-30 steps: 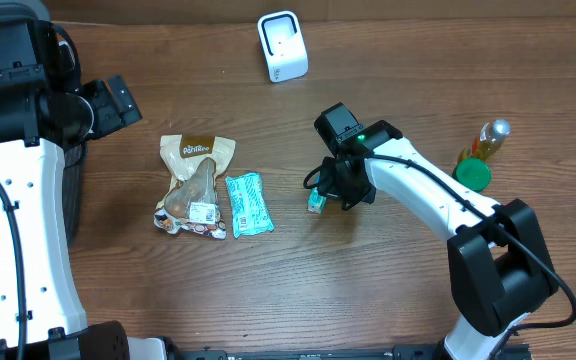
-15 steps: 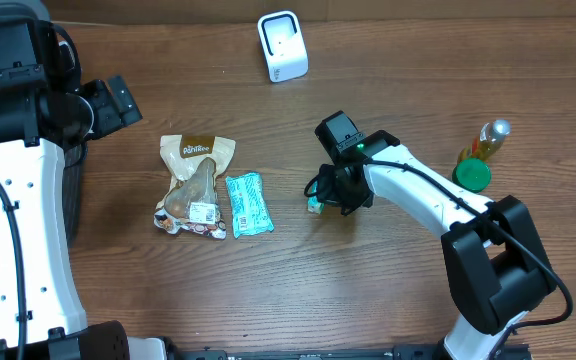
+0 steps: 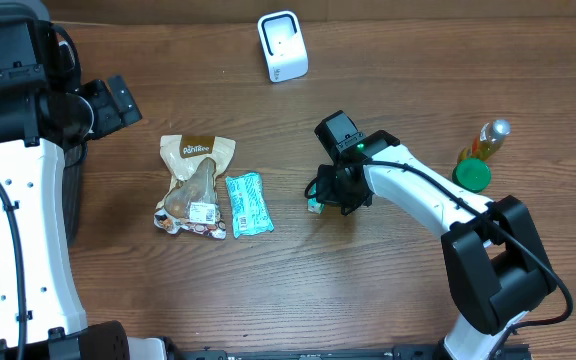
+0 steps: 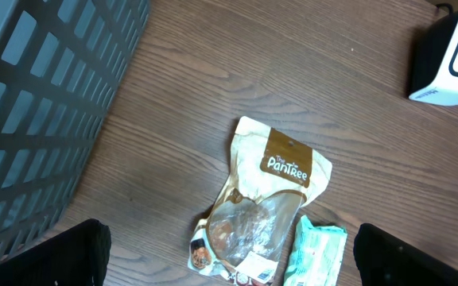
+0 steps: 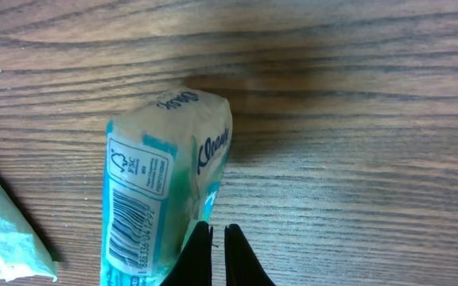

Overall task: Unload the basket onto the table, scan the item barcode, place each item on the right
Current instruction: 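Lower the right gripper onto the Kleenex pack and close on it, then lift the Kleenex pack with the right gripper and rotate it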

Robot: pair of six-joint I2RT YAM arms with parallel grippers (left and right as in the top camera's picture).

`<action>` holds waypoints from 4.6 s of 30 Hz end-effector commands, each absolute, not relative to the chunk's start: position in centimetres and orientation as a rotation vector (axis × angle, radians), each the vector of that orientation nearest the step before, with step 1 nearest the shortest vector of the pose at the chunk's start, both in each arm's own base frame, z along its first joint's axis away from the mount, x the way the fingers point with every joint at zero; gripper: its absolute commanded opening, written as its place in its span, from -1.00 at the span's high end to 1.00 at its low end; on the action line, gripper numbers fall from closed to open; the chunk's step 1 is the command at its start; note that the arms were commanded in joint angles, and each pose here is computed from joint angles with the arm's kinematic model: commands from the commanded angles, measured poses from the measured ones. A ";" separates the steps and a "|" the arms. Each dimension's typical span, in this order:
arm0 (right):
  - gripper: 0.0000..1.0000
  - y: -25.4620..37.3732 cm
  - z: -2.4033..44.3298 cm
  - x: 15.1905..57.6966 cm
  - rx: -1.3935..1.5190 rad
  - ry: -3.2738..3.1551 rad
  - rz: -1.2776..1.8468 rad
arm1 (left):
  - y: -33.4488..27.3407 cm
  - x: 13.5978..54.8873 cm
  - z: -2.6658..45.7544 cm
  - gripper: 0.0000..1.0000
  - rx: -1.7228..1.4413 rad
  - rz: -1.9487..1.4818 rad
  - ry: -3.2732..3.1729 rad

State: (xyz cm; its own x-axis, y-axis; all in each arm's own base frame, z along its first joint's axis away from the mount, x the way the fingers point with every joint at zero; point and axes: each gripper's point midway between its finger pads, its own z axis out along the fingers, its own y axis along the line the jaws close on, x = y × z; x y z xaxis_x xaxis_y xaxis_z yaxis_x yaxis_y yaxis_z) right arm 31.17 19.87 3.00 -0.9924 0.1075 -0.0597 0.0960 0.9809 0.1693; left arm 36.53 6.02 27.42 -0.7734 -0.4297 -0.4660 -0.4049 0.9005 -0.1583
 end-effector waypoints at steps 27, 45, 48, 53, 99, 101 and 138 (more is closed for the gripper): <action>0.17 21.6 4.8 35.1 0.299 2.890 0.356 | 5.9 36.6 27.6 -0.99 -0.584 -0.064 2.557; 0.44 22.9 2.0 34.1 0.335 2.887 0.525 | 6.0 36.6 27.6 -0.99 -0.584 -0.064 2.557; 0.49 22.8 1.3 33.8 0.399 2.882 0.539 | 6.0 36.6 27.6 -0.99 -0.584 -0.064 2.557; 0.49 23.6 1.3 33.8 0.382 2.872 0.610 | 5.9 36.6 27.6 -0.99 -0.584 -0.064 2.557; 0.93 19.1 25.5 30.9 -0.464 2.039 1.840 | 6.0 36.6 27.6 -0.98 -0.584 -0.064 2.557; 0.93 18.5 27.4 29.9 -0.503 1.985 1.846 | 6.0 36.6 27.6 -0.99 -0.584 -0.064 2.557; 0.93 17.3 32.3 26.3 -0.475 1.962 1.983 | 5.9 36.6 27.6 -0.99 -0.584 -0.064 2.557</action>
